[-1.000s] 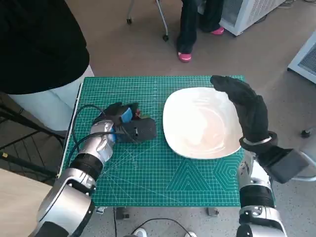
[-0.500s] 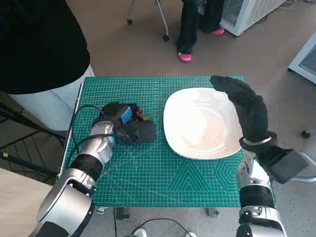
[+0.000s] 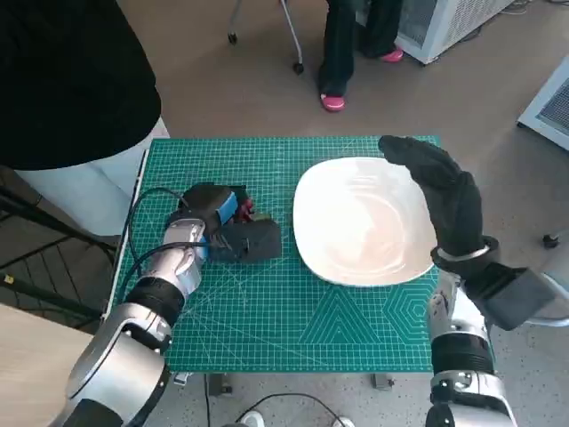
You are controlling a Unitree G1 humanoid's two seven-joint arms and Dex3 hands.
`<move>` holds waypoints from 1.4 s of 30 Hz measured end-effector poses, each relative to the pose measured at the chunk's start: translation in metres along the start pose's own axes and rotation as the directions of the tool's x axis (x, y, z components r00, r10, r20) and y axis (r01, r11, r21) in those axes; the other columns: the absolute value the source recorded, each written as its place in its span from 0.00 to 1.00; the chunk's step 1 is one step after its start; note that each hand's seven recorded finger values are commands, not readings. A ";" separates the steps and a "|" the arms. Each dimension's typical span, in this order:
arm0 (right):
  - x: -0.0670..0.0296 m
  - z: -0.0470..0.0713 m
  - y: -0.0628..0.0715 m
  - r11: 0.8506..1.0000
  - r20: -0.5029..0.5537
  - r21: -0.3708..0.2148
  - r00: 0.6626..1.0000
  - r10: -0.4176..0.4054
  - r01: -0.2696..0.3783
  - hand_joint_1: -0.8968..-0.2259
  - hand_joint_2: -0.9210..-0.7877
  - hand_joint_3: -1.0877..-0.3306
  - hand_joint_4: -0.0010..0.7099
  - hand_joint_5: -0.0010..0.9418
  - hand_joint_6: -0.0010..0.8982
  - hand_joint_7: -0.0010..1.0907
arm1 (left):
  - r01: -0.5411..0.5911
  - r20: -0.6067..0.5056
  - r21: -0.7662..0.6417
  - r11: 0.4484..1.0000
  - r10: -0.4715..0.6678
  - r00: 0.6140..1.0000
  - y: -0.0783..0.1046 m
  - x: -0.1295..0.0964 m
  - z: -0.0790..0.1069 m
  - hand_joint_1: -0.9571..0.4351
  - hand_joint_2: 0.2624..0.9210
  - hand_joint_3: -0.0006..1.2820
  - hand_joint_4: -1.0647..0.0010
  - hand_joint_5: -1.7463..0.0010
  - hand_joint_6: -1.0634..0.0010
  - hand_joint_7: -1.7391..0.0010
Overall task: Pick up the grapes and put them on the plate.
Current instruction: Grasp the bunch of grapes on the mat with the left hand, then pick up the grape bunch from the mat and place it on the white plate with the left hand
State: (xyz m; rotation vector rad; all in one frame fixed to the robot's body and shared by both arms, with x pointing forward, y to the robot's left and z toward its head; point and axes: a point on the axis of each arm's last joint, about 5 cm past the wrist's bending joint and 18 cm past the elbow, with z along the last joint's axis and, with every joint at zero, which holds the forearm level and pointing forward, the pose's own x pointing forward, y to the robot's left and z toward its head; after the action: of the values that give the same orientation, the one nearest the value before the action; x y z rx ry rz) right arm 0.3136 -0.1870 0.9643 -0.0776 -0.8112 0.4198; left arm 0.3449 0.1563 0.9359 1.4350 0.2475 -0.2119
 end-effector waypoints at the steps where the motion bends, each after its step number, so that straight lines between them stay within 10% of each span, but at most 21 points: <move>1: 0.0000 0.000 0.000 1.000 0.000 0.000 1.000 0.000 0.000 0.62 0.00 0.75 0.48 0.00 0.35 0.00 | 0.001 0.000 -0.003 1.000 -0.001 1.000 0.000 0.000 0.000 0.69 1.00 0.09 0.46 0.28 0.42 0.30; 42: 0.0000 -0.001 0.000 1.000 -0.005 0.010 1.000 0.004 -0.004 0.63 0.00 0.75 0.47 0.00 0.35 0.00 | -0.066 0.014 -0.024 0.998 0.066 0.998 0.037 -0.004 0.007 0.69 1.00 0.09 0.39 0.27 0.47 0.33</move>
State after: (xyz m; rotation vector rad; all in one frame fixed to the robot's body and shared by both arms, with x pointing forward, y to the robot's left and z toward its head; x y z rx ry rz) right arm 0.3143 -0.1868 0.9636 -0.0712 -0.8045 0.4268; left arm 0.3522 0.1538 0.9731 1.4155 0.1897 -0.1654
